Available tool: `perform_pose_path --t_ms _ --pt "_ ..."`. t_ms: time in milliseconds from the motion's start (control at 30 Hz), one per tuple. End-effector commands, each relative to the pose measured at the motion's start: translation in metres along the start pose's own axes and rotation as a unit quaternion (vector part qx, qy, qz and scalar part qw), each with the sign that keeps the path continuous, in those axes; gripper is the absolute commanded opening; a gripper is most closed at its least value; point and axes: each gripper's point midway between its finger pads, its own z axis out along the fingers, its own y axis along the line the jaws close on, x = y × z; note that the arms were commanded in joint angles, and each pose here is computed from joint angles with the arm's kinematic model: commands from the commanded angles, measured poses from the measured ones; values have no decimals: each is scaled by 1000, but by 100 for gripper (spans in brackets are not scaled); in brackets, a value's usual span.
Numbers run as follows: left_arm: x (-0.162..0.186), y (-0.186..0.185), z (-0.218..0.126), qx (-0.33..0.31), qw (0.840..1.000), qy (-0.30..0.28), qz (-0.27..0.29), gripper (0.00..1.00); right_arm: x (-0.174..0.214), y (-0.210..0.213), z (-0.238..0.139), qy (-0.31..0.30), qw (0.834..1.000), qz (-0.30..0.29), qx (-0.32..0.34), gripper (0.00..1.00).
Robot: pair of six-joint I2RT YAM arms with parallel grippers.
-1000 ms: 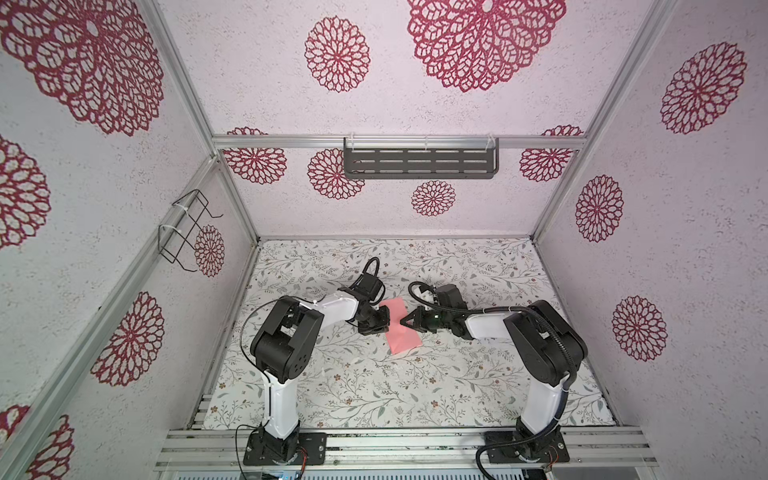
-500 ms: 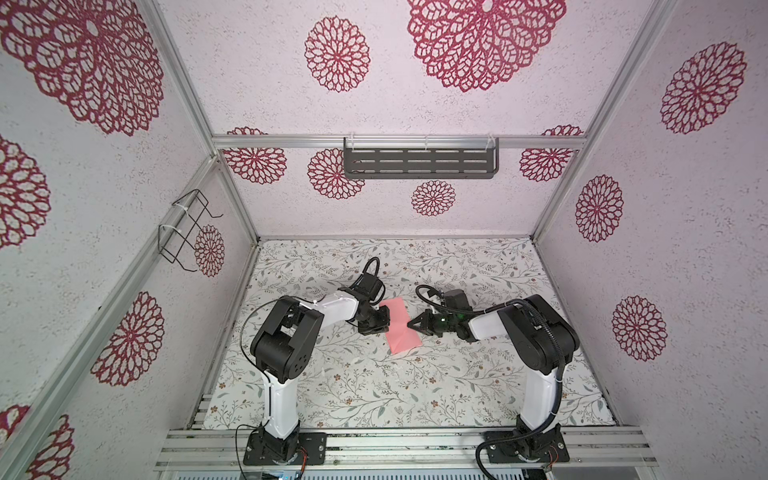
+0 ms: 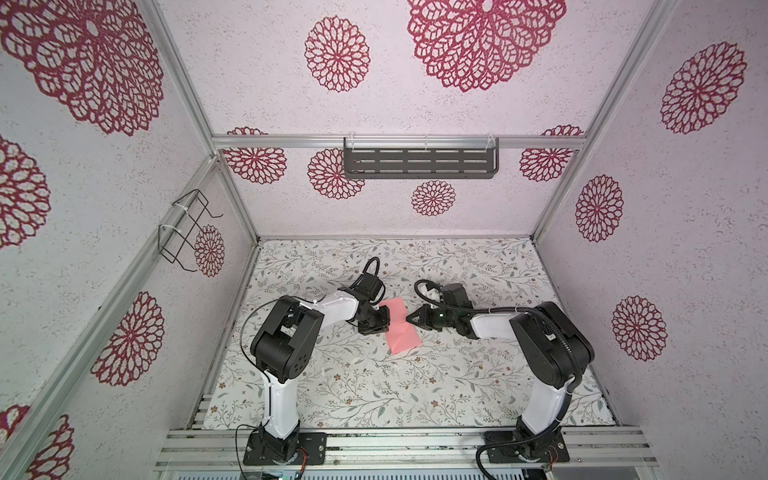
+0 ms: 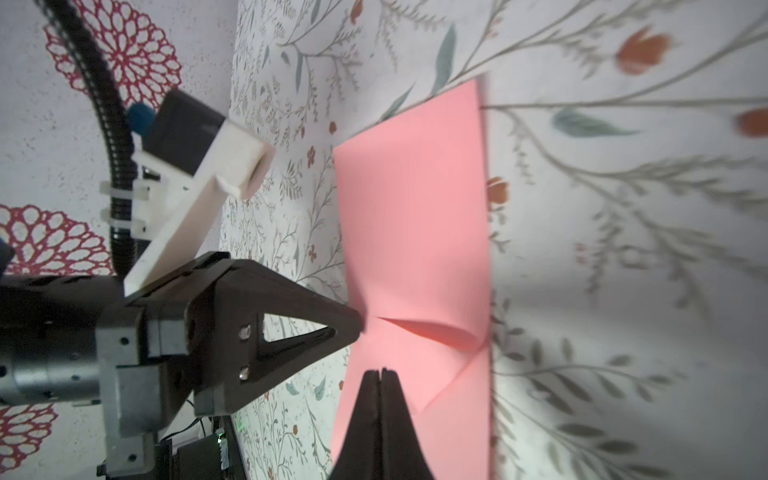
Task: Fold a paper plane with a square sheet of paper (pick it up from the middle)
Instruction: 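Move the right gripper back to the sheet's fold near the left gripper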
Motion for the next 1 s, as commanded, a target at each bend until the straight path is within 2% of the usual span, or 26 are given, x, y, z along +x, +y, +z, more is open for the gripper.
perform_pose_path --t_ms 0,233,400,500,733,967 --pt "32 59 23 -110 993 47 -19 0 2 4 11 13 1000 -2 -10 3" --pt "33 61 23 -113 992 48 -19 0 4 -34 19 22 998 27 47 3" --pt "34 61 23 -113 992 48 -19 0 -4 -69 6 -3 994 67 84 3" --pt "34 61 22 -112 992 48 -17 0 -13 -75 -5 -18 993 73 93 2" --pt "32 59 21 -110 993 47 -17 0 -36 -24 -27 -48 997 2 55 3" --pt "29 56 20 -107 993 44 -15 0 1 13 0 12 1000 -18 13 3"
